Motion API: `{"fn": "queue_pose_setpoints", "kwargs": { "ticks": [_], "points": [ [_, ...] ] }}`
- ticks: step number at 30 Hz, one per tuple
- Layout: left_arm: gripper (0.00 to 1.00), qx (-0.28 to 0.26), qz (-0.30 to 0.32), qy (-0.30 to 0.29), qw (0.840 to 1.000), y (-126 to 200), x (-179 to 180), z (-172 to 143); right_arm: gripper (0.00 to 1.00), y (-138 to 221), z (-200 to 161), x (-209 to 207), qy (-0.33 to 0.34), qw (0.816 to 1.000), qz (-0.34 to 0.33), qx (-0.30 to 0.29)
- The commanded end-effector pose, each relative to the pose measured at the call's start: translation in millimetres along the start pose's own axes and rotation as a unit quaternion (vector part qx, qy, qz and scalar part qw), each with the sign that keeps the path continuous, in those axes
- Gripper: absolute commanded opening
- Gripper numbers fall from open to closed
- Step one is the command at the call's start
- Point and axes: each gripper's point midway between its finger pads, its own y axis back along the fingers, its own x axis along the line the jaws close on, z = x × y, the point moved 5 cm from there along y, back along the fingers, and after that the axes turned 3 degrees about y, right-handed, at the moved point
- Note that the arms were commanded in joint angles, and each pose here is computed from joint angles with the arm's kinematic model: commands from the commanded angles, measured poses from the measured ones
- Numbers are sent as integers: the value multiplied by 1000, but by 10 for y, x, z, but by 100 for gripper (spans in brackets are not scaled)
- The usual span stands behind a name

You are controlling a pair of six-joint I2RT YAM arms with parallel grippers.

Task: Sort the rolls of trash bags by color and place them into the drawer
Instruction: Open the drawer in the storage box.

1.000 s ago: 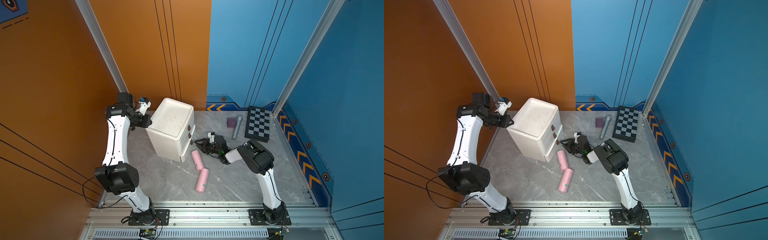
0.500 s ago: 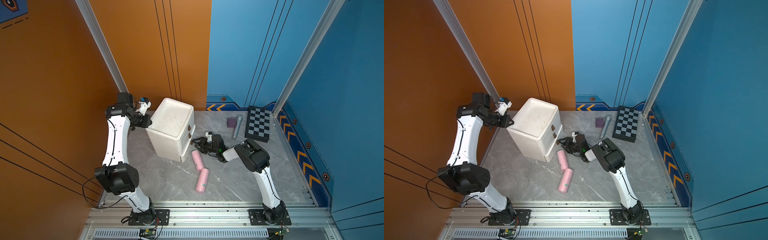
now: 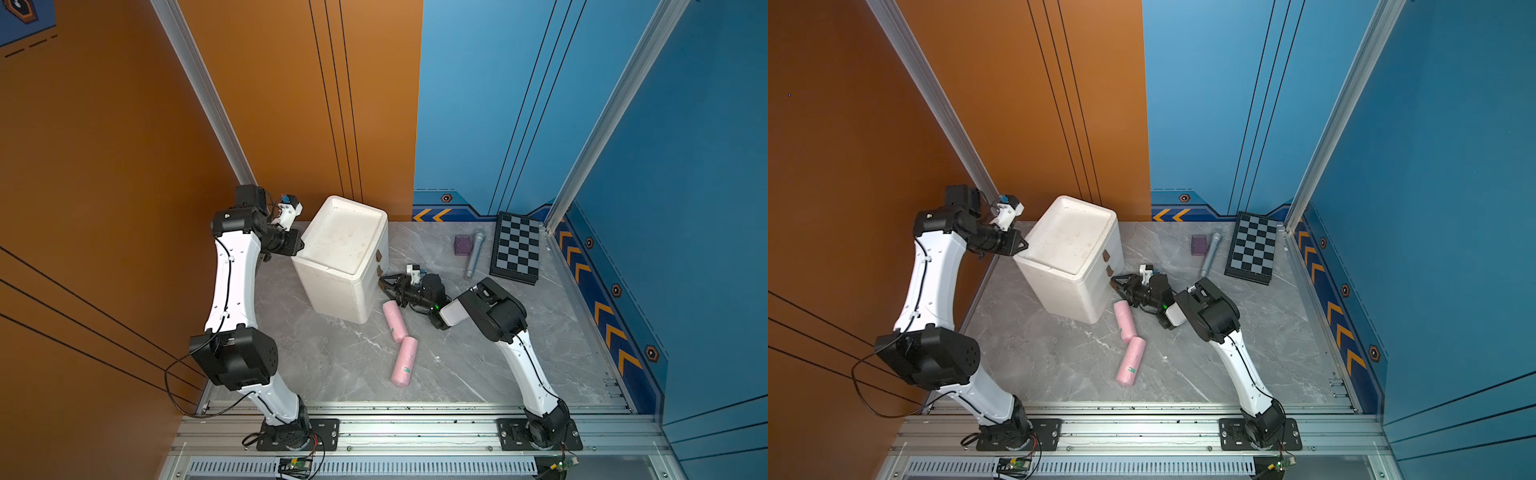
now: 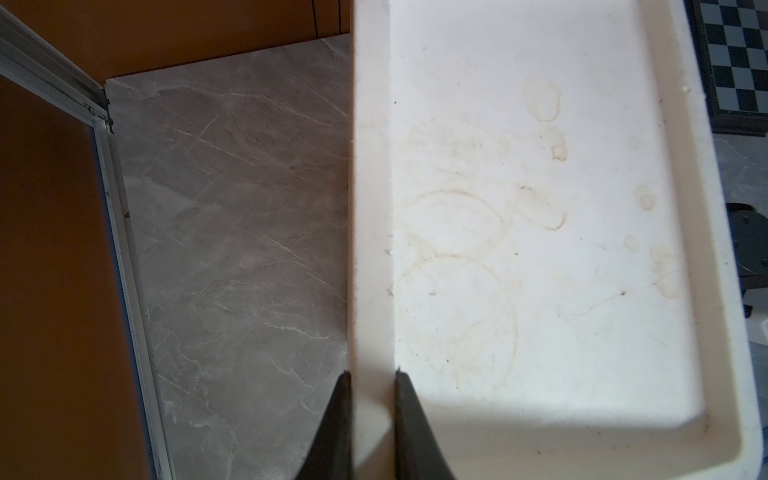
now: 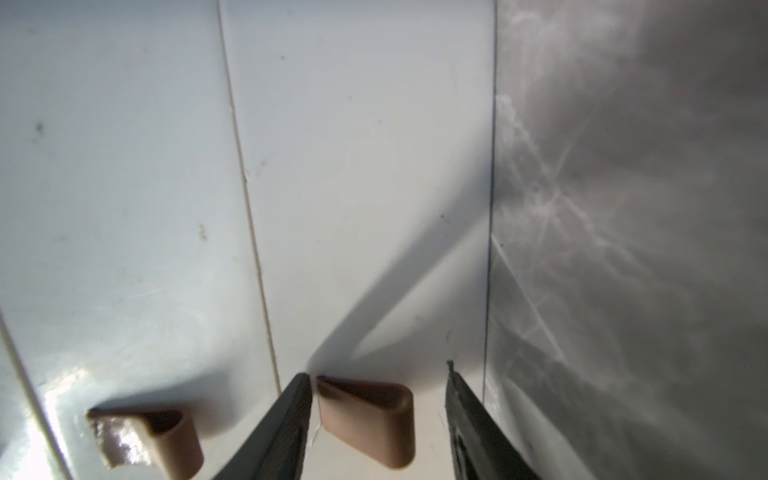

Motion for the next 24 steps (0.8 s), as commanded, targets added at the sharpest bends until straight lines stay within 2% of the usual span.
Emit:
{"fn": "queue_pose_setpoints", "kwargs": {
  "ticks": [1, 5, 14, 17, 20, 21, 24],
  "points": [
    [0, 65, -72, 6, 995, -5, -337, -288, 52, 16, -68, -15, -13, 1000, 15, 3],
    [0, 68, -73, 5, 995, -28, -339, -284, 49, 37, -43, 26, -20, 999, 35, -9],
    [0, 69, -73, 3, 995, -33, -350, -285, 30, 38, -39, 52, -29, 998, 51, -13],
    [0, 69, -71, 3, 995, -31, -350, -284, 21, 53, -42, 49, -29, 998, 53, -15],
    [0, 69, -71, 2, 995, -35, -355, -284, 3, 71, -50, 62, -29, 998, 61, -15],
    [0, 69, -71, 2, 995, -33, -354, -285, 0, 78, -55, 52, -31, 998, 61, -15],
    [0, 71, -71, 1, 995, -39, -358, -286, 0, 109, -75, 52, -26, 998, 57, -14]
  ]
}}
